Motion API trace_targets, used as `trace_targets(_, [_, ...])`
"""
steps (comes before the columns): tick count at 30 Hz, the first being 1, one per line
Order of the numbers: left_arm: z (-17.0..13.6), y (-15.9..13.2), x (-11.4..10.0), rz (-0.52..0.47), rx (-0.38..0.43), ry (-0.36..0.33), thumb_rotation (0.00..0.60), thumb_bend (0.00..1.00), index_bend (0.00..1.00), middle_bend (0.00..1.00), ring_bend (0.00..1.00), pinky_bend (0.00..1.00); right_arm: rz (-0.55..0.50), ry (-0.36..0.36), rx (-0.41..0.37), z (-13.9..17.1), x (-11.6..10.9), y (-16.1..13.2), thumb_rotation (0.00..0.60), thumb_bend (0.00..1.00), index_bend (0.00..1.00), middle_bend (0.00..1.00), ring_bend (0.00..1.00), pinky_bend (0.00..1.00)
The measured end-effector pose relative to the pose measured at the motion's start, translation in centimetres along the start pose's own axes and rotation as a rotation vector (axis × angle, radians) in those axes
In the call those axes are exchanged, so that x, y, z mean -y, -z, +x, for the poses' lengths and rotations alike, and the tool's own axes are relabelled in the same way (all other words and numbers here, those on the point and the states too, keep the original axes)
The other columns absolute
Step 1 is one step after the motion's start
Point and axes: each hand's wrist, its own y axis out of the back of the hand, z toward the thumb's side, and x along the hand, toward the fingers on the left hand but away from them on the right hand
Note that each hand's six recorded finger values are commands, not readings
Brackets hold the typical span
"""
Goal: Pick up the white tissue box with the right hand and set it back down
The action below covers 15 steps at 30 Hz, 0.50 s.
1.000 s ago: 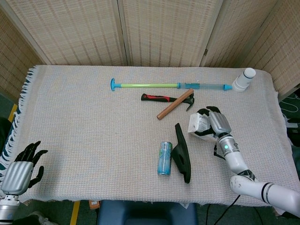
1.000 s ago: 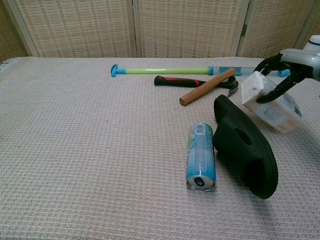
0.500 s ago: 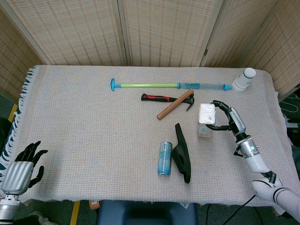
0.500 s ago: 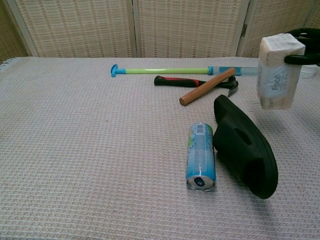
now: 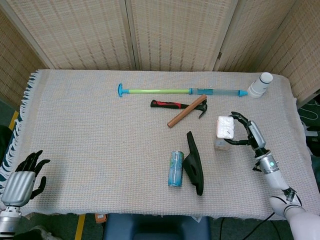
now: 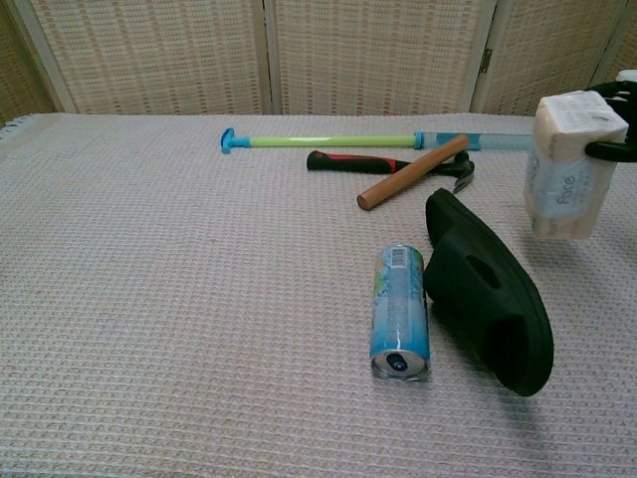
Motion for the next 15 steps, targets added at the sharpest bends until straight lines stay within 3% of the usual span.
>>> trace_targets(7, [0.1, 0.0, 0.2, 0.005, -0.005, 0.005, 0.6, 0.53, 0.23, 0.0, 0.0, 0.18, -0.058, 0.004, 0.049, 0.4, 0.3, 1.7, 0.6, 0.25, 0.49, 0.51, 0.28, 0.0])
trace_targets(15, [0.3, 0.3, 0.4, 0.011, -0.015, 0.011, 0.6, 0.53, 0.23, 0.0, 0.0, 0.18, -0.018, -0.041, 0.094, 0.0, 1.0, 2.6, 0.6, 0.26, 0.49, 0.51, 0.28, 0.0])
